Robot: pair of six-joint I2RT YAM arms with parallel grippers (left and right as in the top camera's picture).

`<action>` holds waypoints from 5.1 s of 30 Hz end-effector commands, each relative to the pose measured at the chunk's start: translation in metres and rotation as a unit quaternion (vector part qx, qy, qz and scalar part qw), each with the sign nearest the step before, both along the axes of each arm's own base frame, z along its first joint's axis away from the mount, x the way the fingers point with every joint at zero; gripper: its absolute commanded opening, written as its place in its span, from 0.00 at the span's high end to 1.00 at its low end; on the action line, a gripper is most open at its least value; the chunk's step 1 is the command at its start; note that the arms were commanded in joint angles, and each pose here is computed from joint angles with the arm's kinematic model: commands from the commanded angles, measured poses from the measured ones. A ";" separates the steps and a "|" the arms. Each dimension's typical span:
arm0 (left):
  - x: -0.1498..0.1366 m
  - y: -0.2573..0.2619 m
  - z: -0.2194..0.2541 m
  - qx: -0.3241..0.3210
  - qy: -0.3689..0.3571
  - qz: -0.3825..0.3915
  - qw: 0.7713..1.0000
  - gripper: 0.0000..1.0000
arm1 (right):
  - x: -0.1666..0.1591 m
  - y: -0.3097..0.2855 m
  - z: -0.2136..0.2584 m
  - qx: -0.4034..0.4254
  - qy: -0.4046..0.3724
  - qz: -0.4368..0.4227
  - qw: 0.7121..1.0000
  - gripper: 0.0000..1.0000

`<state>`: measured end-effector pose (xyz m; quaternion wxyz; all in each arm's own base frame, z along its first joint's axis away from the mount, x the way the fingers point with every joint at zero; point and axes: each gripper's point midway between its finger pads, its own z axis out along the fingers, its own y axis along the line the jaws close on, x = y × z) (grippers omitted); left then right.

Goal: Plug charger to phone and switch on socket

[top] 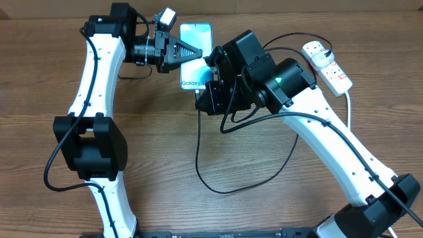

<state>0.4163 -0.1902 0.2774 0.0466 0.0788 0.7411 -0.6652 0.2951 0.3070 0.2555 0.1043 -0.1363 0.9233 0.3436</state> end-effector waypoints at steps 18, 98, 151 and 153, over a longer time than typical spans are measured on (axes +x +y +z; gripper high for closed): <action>-0.006 -0.001 0.024 -0.029 -0.025 -0.004 0.999 0.96 | 0.003 -0.002 0.009 0.004 -0.018 -0.007 1.000 0.96; -0.010 0.000 0.014 0.000 -0.010 -0.003 1.000 0.96 | 0.034 -0.003 0.021 0.015 -0.066 -0.056 0.996 0.96; -0.011 -0.003 0.000 0.039 -0.035 -0.010 0.999 0.96 | 0.051 -0.020 0.018 -0.005 -0.082 -0.088 0.993 0.23; -0.006 -0.001 -0.009 0.067 -0.025 -0.002 0.997 0.96 | 0.053 -0.026 0.015 -0.018 -0.081 -0.097 0.992 0.18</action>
